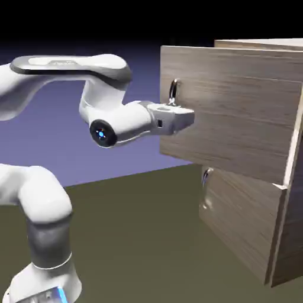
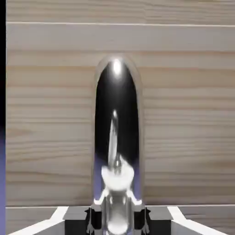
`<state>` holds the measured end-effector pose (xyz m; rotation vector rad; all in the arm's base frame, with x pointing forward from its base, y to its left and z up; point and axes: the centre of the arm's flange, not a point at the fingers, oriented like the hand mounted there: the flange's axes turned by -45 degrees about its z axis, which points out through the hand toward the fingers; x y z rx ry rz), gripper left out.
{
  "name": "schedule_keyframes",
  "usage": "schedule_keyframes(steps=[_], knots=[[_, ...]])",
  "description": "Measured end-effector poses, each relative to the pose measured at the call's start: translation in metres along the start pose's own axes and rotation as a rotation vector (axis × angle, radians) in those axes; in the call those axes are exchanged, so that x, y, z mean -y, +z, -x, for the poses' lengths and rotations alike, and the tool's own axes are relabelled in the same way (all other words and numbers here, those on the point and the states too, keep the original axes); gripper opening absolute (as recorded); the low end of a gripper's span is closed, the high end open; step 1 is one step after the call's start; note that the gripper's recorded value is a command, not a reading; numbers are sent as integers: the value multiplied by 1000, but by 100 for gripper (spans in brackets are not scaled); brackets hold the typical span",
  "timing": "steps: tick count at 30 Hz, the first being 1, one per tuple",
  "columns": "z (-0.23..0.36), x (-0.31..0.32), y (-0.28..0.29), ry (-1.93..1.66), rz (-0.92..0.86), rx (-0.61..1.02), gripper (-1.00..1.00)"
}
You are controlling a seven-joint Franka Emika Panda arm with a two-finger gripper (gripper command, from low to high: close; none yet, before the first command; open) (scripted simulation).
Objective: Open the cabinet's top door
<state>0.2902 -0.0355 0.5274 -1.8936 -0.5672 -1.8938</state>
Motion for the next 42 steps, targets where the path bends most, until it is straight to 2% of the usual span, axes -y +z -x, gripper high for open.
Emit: schedule_keyframes(steps=[17,29,41,42], knots=[[1,-64,-97,3,-326,-1,-100],[1,-155,-169,3,-652,-2,-100],[1,-248,-204,3,-928,-2,-100],[1,-253,-205,2,-942,-2,100]])
